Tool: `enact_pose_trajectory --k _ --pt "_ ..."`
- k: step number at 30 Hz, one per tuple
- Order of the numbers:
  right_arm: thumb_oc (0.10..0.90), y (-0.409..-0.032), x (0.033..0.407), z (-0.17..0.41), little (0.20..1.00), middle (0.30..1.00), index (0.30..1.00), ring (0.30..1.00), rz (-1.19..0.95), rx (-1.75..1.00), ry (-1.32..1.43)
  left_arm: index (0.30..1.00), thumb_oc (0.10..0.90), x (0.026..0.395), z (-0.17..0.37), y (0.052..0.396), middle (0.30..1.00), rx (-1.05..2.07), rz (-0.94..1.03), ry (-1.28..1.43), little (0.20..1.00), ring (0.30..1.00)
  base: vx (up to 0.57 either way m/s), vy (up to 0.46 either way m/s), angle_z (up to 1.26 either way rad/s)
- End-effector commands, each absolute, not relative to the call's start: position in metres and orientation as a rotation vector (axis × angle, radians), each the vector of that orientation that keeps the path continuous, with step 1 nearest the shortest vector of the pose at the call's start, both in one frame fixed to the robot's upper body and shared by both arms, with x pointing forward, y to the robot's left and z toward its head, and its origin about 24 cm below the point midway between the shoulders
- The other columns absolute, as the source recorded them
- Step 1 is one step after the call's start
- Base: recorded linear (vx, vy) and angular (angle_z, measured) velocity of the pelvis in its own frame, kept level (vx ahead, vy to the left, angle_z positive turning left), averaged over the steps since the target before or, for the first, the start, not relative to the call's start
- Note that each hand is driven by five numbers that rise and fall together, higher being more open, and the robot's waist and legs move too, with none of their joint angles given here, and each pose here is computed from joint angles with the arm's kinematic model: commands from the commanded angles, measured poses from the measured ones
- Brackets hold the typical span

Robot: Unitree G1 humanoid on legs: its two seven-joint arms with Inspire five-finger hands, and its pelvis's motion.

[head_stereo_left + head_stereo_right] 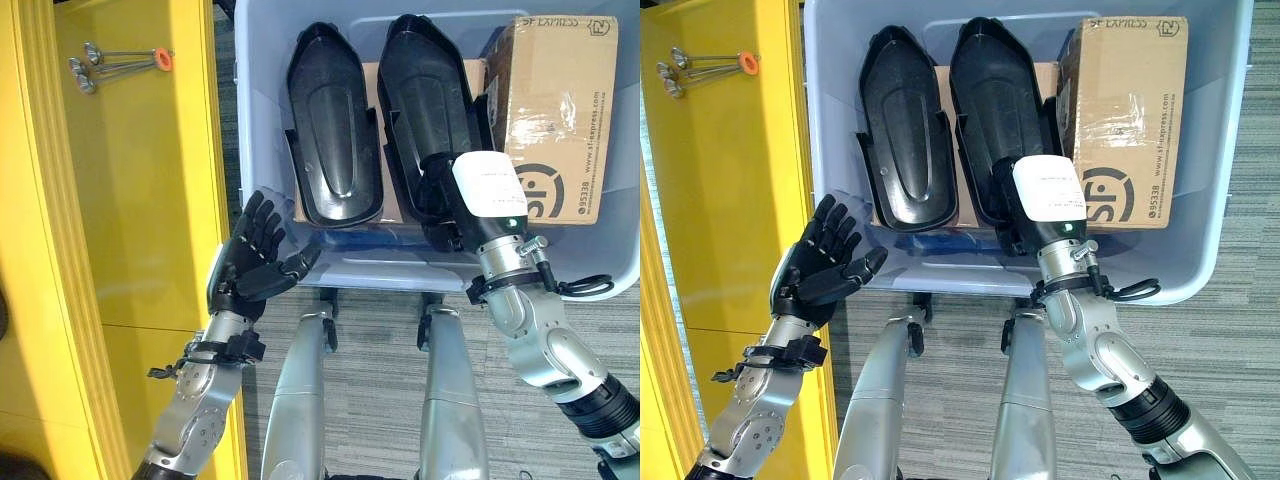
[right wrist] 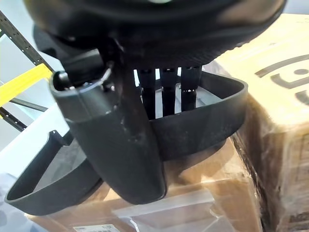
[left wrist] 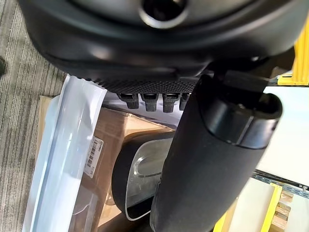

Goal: Move parts from the plastic box to the shelf.

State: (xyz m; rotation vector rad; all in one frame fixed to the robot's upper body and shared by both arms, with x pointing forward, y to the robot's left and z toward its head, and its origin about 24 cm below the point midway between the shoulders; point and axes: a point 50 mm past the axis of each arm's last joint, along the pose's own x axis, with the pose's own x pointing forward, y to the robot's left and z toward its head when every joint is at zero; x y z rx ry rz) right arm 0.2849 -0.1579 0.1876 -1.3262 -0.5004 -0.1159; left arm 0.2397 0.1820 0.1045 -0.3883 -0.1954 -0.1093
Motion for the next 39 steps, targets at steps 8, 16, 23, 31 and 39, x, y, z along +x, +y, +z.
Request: enact_pose_trajectory --k 8,16,23,31,39 --pt "0.400 -0.150 0.290 0.168 0.300 0.300 0.300 0.300 0.056 -1.315 -0.374 1.000 0.900 0.232 0.106 0.194 1.000 -0.374 -0.071 -0.203 1.000 1.000 0.00 0.001 -0.01" --pt "0.400 -0.144 0.289 0.167 0.300 0.300 0.300 0.300 0.093 -1.289 -0.397 1.000 0.900 0.232 0.105 0.195 1.000 -0.363 -0.075 -0.202 1.000 1.000 -0.01 -0.002 0.00" --pt "0.400 -0.129 0.288 0.173 0.300 0.300 0.300 0.300 0.110 -1.137 -0.528 1.000 0.900 0.239 0.110 0.195 1.000 -0.398 -0.084 -0.221 1.000 1.000 -0.03 -0.022 -0.08" --pt "0.400 -0.126 0.286 0.185 0.300 0.300 0.300 0.300 0.076 -0.937 -0.603 1.000 0.900 0.245 0.111 0.195 1.000 -0.382 -0.074 -0.211 1.000 1.000 0.02 -0.045 -0.01" --pt "0.400 -0.138 0.265 0.171 0.300 0.300 0.300 0.300 0.076 -0.652 -0.608 1.000 0.900 0.242 0.096 0.197 1.000 -0.376 -0.071 -0.156 1.000 1.000 0.11 -0.049 -0.14"
